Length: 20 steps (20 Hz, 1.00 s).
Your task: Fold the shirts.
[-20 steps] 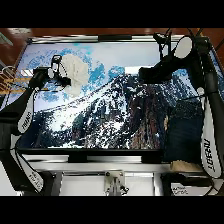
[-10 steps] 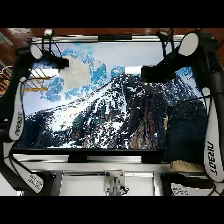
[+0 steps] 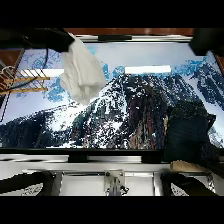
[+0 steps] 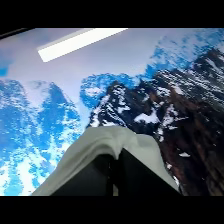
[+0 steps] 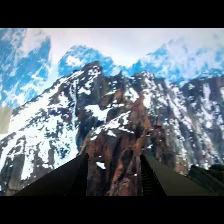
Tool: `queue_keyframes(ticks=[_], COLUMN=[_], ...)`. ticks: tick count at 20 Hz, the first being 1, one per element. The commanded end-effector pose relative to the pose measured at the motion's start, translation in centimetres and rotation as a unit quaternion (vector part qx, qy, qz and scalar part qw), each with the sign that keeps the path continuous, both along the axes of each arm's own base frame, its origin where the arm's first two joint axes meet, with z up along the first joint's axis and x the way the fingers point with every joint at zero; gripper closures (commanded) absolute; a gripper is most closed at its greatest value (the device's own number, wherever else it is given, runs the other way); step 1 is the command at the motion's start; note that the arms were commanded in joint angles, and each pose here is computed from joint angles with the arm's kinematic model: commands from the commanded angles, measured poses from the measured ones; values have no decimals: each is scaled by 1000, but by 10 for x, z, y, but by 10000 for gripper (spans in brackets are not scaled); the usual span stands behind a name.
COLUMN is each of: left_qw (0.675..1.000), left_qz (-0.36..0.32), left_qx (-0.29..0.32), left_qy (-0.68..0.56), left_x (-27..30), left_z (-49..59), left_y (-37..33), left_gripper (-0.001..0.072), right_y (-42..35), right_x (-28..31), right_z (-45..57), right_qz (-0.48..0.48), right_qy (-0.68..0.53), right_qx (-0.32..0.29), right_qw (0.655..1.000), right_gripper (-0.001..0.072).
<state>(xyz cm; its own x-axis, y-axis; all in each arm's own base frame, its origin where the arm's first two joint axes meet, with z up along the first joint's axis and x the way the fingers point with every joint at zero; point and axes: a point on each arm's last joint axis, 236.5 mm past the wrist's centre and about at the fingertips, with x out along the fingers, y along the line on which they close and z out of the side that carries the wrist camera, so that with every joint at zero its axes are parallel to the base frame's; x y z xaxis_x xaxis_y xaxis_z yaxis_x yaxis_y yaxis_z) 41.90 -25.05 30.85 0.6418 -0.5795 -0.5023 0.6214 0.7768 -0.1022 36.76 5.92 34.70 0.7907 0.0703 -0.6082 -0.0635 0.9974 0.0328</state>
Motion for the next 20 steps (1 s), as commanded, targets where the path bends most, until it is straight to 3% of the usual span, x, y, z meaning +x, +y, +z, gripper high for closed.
queue_keyframes(ticks=[1,5,6,7,10,12,16,20], left_qw=[987,963,958,954,951,945,914,890], left_qz=[-115,-180,-189,-185,-145,-77,10,73], left_qx=[-34,-39,-26,-19,12,47,66,54], left_qy=[111,198,214,235,273,314,401,446], left_x=[-75,-124,-131,-134,-109,-79,-59,-58], left_z=[-46,-144,-164,-177,-190,-203,-242,-308], left_y=[-84,-180,-191,-194,-144,-77,18,57], left_gripper=[677,657,395,-13,-11,-10,-10,-11], right_y=[-44,-55,-55,-55,-57,-58,-50,1], right_x=[-41,-48,-48,-49,-59,-68,-80,-84], right_z=[24,20,18,14,-19,-54,-143,-245], right_qz=[-61,-77,-77,-78,-78,-71,-35,34], right_qy=[-19,-6,-3,6,73,144,284,368], right_qx=[-34,-49,-50,-52,-68,-90,-125,-57], right_qw=[997,996,996,996,992,983,950,927], right_gripper=[252,252,251,155,131,131,131,131])
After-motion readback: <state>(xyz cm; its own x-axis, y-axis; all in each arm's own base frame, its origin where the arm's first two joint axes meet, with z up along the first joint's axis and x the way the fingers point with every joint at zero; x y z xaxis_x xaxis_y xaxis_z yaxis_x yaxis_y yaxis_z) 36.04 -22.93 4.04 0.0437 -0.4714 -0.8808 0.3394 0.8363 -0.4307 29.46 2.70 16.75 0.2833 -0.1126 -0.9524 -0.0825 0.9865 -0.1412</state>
